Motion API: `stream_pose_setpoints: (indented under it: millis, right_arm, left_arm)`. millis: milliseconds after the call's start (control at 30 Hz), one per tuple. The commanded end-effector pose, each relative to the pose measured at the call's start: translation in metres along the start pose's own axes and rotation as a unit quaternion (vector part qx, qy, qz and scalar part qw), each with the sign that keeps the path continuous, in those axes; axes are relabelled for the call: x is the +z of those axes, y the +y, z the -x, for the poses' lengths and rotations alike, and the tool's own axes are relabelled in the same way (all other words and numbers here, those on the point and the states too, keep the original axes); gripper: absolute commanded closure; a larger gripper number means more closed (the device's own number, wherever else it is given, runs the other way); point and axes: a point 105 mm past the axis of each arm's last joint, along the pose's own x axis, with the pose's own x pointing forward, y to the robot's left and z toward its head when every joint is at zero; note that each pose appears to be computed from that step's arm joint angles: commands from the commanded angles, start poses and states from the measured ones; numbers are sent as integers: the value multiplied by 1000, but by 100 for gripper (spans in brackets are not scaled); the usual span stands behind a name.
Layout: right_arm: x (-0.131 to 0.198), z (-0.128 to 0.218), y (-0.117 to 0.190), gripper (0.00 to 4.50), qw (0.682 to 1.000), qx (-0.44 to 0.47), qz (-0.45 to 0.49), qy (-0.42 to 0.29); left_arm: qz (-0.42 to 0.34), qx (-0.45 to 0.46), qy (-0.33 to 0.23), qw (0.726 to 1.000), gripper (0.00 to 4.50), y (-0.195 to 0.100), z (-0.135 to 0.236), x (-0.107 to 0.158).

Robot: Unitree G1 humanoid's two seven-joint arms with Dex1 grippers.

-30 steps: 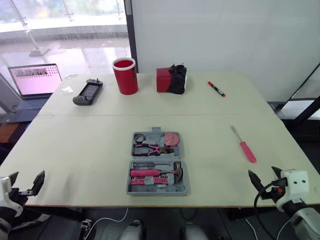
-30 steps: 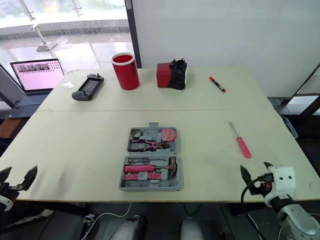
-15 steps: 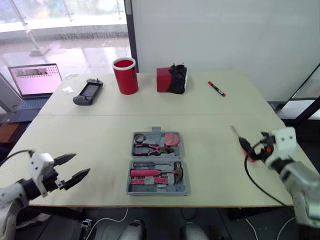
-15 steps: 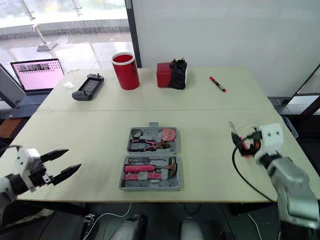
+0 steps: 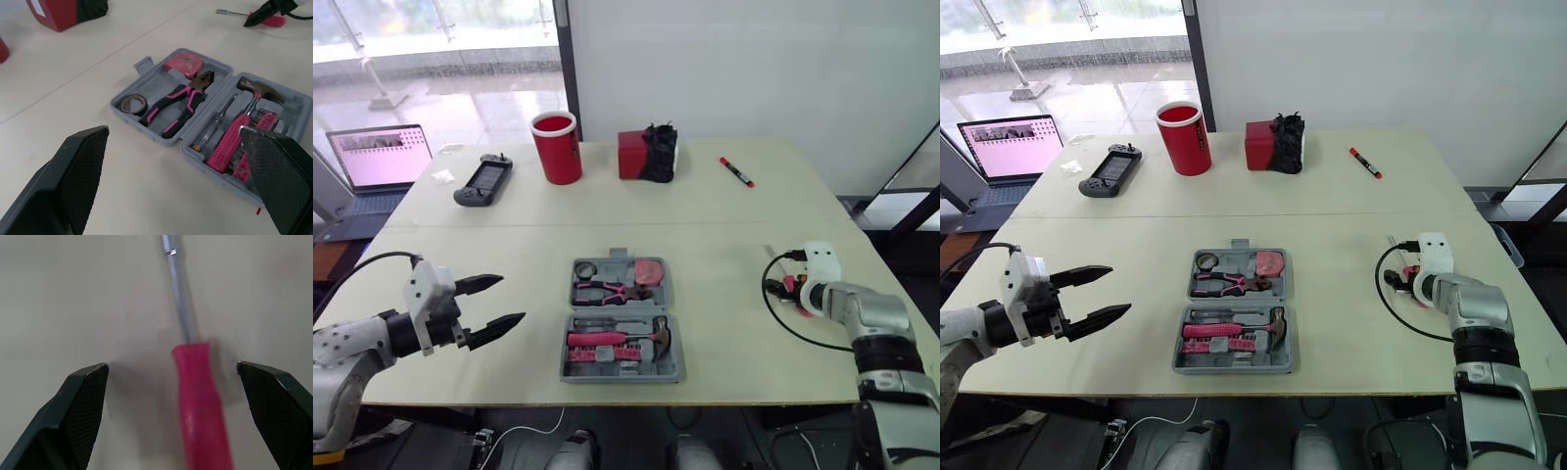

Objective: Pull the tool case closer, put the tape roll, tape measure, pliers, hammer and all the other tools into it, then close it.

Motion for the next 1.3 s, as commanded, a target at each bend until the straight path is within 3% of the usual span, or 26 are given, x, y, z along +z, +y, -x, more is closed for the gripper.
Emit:
stream_pose_setpoints:
  millis: [33,100,200,400,533,667,800,1000,1300]
  right_arm:
    - [3,-5,-4,8,1000,1,-5,1]
    - [2,-8,-1,8,1000,15,-4,2]
    - [1,-10,3,97,1000,25,-9,6]
    - [-2,1,14,391,999,46,16,14]
    - [2,30,53,395,994,104,41,-10]
    - [-9,46,71,399,993,116,21,3]
    - [-40,66,118,409,987,157,26,24]
    - [-55,71,145,409,984,170,32,52]
    - [-66,68,156,409,982,169,23,78]
  left_arm:
    - [-18,14,-3,1000,0,4,5,8]
    - [-18,15,-3,1000,0,5,4,8]
    - [-17,13,-5,1000,0,4,1,6]
    - [-13,6,-5,1000,0,4,-4,2]
    - [-11,-8,-1,1000,0,5,-9,-3]
    - [-10,-14,-2,1000,0,6,-13,-4]
    - [-8,-24,-10,1000,0,5,-25,-8]
    - [-13,-25,-9,1000,0,8,-27,-11]
    - [-14,-34,-6,999,0,1,-30,-16]
